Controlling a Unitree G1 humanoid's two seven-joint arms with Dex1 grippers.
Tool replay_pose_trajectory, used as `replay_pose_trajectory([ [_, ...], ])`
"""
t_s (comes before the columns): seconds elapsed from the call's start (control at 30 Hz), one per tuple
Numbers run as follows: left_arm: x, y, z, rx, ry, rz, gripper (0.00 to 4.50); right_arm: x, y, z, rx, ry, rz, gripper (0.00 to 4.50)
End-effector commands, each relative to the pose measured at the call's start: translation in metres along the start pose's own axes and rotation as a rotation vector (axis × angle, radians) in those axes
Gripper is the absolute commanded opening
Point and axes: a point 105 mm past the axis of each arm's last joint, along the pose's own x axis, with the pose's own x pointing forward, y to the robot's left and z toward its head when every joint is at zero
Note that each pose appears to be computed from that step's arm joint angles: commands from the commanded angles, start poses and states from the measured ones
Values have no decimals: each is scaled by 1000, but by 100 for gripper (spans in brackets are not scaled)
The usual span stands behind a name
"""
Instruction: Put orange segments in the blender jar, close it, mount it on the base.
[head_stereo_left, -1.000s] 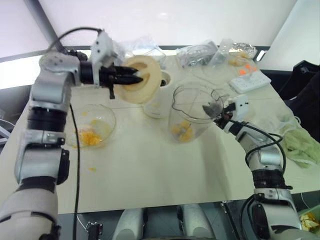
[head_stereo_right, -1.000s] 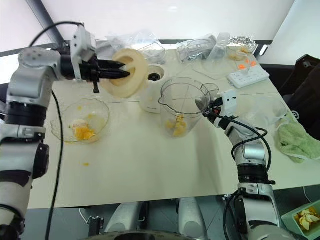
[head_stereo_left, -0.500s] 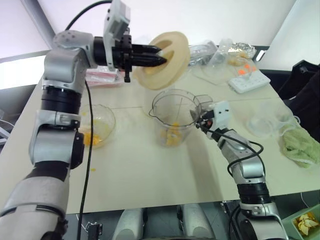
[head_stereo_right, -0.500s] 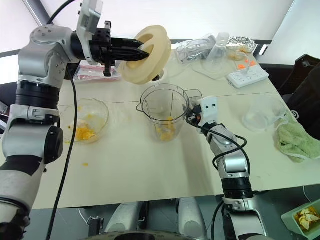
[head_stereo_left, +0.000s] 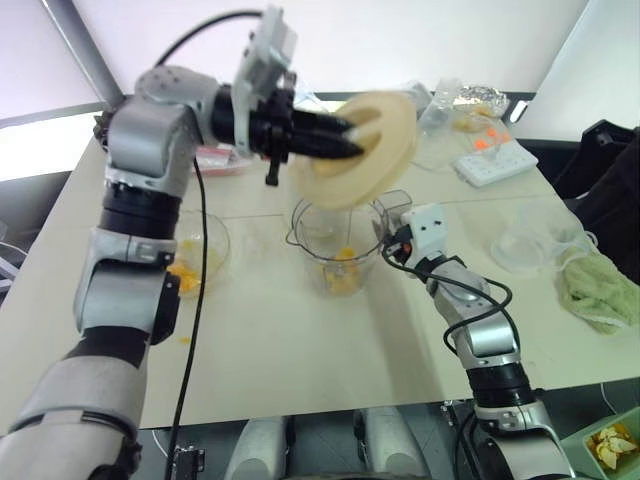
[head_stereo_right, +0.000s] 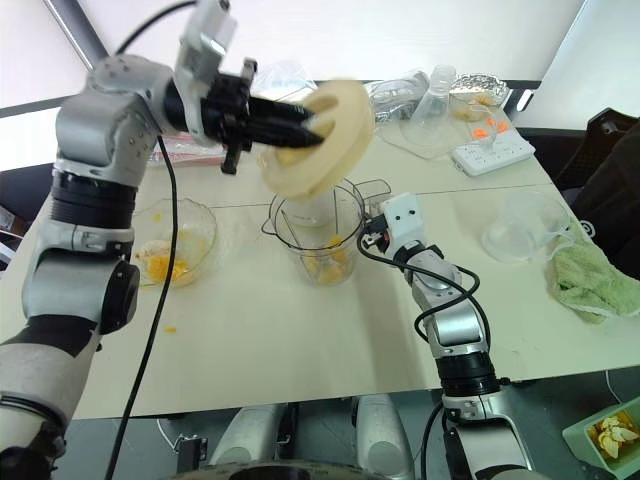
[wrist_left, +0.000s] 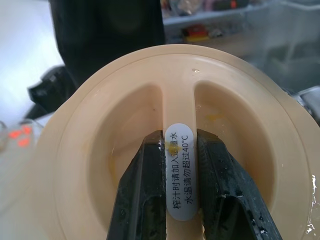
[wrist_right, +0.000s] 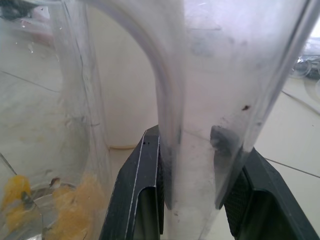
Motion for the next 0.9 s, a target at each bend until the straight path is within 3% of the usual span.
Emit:
replay_pose_trajectory([
  [0.03, 3, -5, -16, 28, 84, -13, 27, -2, -9, 0, -42, 3, -46, 102],
  [0.3, 12, -4, -48, 31, 169, -21, 27, -8, -11, 3, -39, -5, -67, 102],
  [0.63, 33, 17, -79, -22, 247, 51, 27, -14, -14, 4, -38, -3, -94, 102],
  [0.9, 41, 3, -96, -94, 361, -85, 27, -14, -16, 5, -42, -3, -104, 102],
])
